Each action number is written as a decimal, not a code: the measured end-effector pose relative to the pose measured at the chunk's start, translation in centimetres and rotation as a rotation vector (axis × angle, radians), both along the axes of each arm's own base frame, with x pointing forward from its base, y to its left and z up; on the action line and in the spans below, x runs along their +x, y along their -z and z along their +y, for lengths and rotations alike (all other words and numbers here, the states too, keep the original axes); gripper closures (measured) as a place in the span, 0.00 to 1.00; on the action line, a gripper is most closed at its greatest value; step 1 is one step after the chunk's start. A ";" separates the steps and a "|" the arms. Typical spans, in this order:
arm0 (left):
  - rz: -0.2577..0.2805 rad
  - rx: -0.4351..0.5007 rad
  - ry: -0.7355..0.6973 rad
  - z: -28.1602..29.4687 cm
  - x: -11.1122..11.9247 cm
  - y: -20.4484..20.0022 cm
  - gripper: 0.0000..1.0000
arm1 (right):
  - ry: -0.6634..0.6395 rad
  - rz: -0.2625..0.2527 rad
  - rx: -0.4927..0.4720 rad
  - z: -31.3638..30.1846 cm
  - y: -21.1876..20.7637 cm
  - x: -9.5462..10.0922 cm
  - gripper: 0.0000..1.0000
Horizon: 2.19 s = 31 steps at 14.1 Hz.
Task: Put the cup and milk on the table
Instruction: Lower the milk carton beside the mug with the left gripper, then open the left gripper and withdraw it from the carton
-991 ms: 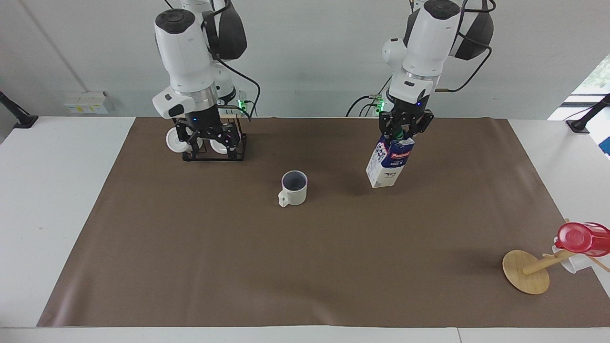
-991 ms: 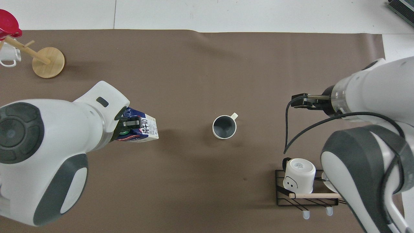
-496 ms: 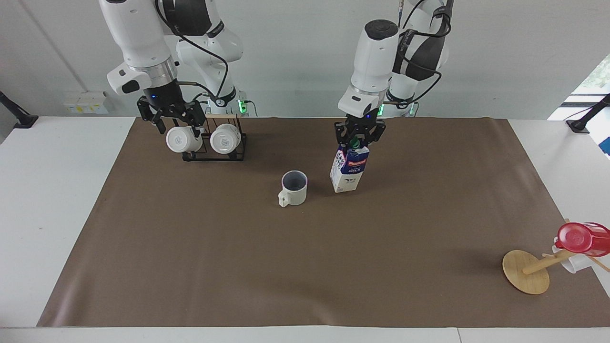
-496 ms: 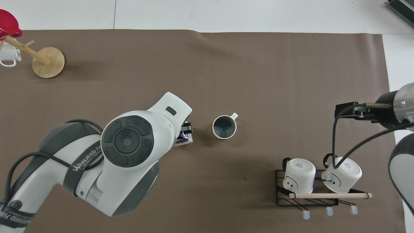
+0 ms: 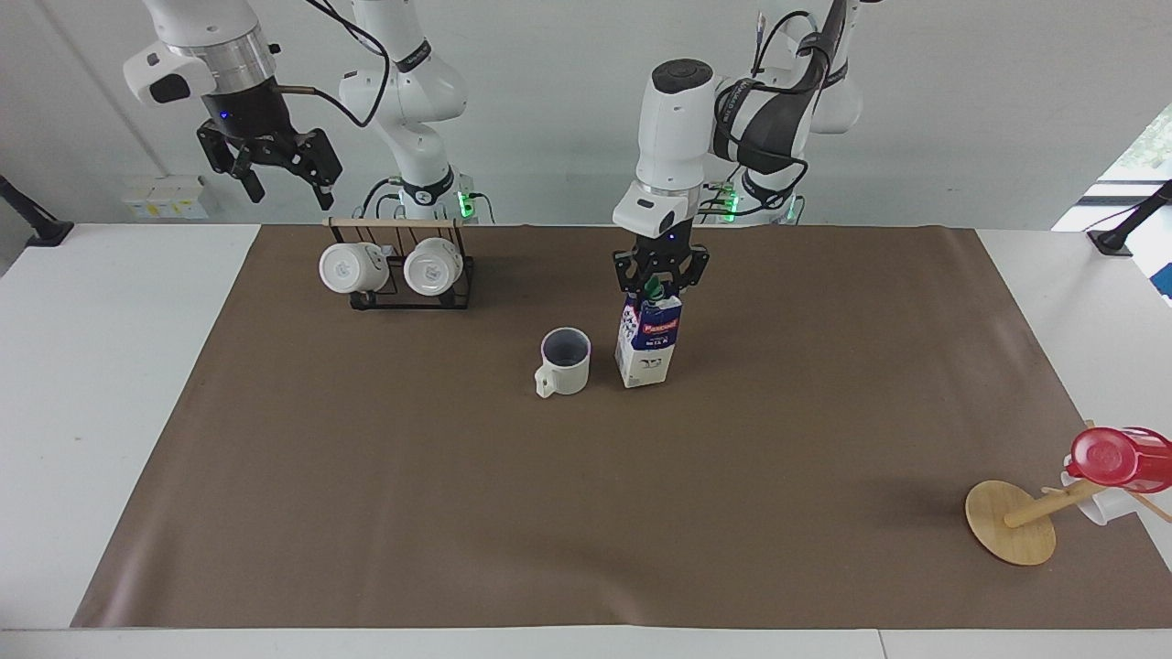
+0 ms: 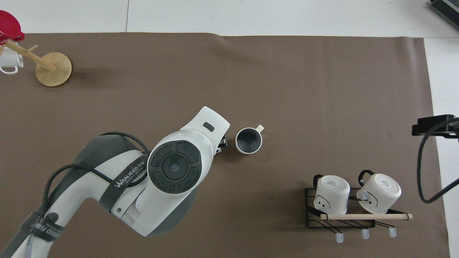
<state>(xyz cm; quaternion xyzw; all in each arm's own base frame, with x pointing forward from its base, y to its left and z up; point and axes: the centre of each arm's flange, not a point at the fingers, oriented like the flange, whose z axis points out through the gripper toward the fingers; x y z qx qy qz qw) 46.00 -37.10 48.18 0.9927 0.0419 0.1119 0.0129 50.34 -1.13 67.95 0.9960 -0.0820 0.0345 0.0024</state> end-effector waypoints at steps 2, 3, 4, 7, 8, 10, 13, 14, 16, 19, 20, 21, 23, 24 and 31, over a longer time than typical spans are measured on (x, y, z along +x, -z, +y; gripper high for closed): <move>-0.005 0.012 -0.009 -0.2 0.0 0.5 0.43 | 0.001 0.010 0.000 0.0 0.1 -0.1 0.00; -0.003 0.015 -0.012 -0.2 -0.1 0.8 0.43 | 0.003 0.013 0.000 -0.2 0.2 -0.1 0.00; -0.001 0.018 -0.016 -0.2 -0.1 1.0 0.42 | 0.008 0.014 0.001 -0.4 0.2 -0.1 0.00; -0.003 0.014 -0.023 -0.3 -0.2 1.4 0.41 | -0.013 0.015 -0.001 -0.5 0.3 0.1 0.00; -0.002 0.014 -0.023 -0.3 -0.2 1.5 0.41 | -0.016 0.013 -0.002 -0.5 0.1 0.2 0.00; 0.001 0.016 -0.023 -0.3 -0.3 1.7 0.36 | -0.015 0.025 -0.008 -0.5 0.0 0.5 0.00; -0.002 0.013 -0.019 -0.4 -0.4 1.8 0.31 | -0.018 0.028 -0.009 -0.3 0.1 1.0 0.00; -0.003 0.013 -0.017 -0.5 -0.4 1.8 0.26 | -0.020 0.028 -0.009 -0.2 0.1 1.0 0.00; -0.005 0.014 -0.014 -0.6 -0.5 1.8 0.22 | -0.023 0.029 -0.009 -0.1 0.1 1.0 0.00; -0.006 0.017 -0.008 -0.6 -0.5 1.7 0.00 | -0.024 0.029 -0.009 0.0 0.1 1.0 0.00; -0.003 0.022 -0.009 -0.6 -0.4 1.4 0.00 | -0.024 0.028 -0.009 0.0 0.0 1.0 0.00; 0.002 0.030 -0.015 -0.5 -0.3 0.8 0.00 | -0.024 0.028 -0.009 0.0 0.0 1.0 0.00; 0.035 0.036 -0.042 -0.2 0.0 -1.3 0.00 | -0.024 0.027 -0.009 0.0 0.0 1.0 0.00; 0.061 0.033 -0.049 0.0 0.0 -2.7 0.00 | -0.024 0.027 -0.009 0.0 0.0 1.0 0.00; 0.167 0.117 0.052 6.5 1.9 -9.2 0.00 | -0.024 0.027 -0.009 0.0 0.0 1.0 0.00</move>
